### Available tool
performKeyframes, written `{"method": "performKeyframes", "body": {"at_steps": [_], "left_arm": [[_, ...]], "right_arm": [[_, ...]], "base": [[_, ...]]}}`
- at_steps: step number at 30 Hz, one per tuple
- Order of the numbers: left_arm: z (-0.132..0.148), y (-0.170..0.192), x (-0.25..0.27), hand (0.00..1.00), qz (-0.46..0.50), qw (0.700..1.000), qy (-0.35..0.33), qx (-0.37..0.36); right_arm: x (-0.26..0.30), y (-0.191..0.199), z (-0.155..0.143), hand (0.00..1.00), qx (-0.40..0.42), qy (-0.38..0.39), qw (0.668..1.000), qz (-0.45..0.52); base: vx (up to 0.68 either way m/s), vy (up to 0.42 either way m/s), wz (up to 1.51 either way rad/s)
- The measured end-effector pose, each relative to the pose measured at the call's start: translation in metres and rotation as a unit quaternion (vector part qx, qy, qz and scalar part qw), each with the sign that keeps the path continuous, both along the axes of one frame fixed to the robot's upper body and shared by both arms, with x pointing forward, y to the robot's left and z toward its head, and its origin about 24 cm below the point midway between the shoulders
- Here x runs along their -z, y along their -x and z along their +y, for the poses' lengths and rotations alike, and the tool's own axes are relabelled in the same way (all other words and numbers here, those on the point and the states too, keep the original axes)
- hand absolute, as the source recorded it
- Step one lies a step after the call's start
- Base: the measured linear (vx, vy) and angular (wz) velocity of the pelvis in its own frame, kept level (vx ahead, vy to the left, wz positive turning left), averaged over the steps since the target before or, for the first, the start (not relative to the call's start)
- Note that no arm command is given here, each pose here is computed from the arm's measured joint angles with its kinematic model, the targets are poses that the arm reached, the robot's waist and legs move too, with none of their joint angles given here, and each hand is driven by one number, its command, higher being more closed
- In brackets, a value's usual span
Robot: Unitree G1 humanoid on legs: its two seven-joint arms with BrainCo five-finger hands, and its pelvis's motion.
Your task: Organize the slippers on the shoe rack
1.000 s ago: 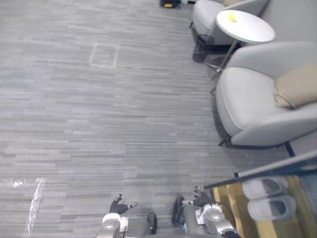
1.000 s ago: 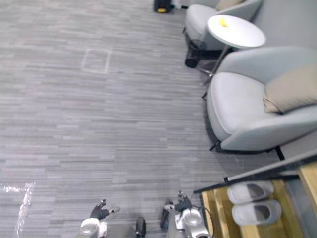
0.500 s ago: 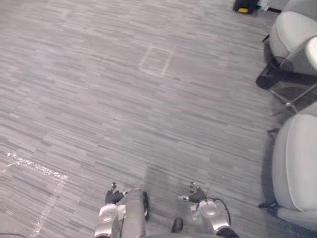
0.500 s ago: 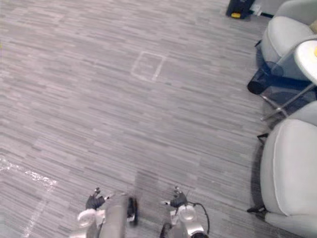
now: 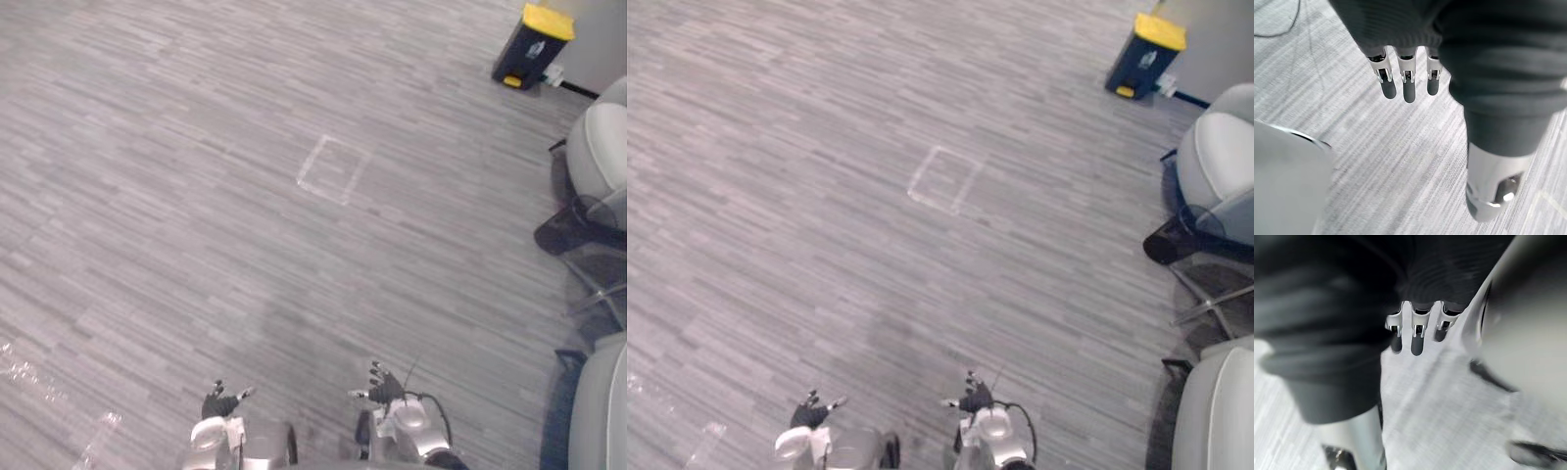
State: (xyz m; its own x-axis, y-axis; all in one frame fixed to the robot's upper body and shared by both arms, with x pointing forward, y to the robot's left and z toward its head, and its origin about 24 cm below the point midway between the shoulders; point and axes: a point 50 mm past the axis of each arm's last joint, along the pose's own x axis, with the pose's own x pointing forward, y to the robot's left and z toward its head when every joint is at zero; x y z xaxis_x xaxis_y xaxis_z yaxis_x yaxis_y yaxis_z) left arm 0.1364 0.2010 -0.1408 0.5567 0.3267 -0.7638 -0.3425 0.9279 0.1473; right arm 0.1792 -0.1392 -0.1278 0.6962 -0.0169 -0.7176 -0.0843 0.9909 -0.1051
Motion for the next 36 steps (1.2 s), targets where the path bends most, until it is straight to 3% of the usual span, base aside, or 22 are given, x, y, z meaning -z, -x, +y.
{"method": "performKeyframes", "body": {"at_steps": [4,8,14,24,36], "left_arm": [[-0.009,0.002,0.002,0.0,0.006,1.0,0.004,0.021],[-0.019,0.009,0.006,0.0,0.01,0.999,0.03,-0.02],[-0.003,0.005,-0.005,0.0,-0.026,0.999,0.007,-0.034],[-0.003,-0.002,-0.009,0.0,-0.043,0.999,0.004,-0.027],[0.0,0.022,0.007,0.0,0.031,0.999,0.001,-0.006]], "right_arm": [[-0.001,-0.003,-0.002,0.0,0.001,0.003,1.0,-0.001],[0.001,0.002,0.002,0.0,-0.009,0.007,1.0,0.01],[0.006,0.015,0.018,0.0,-0.007,-0.013,1.0,0.027],[0.009,0.014,0.018,0.0,0.015,-0.018,0.999,0.041],[0.009,0.012,0.007,0.0,0.01,-0.009,0.999,0.036]], "base": [[0.64,-0.212,1.0],[0.63,-0.196,0.03],[0.64,-0.036,-0.33],[0.59,0.237,-0.39],[0.54,0.105,-0.2]]}}
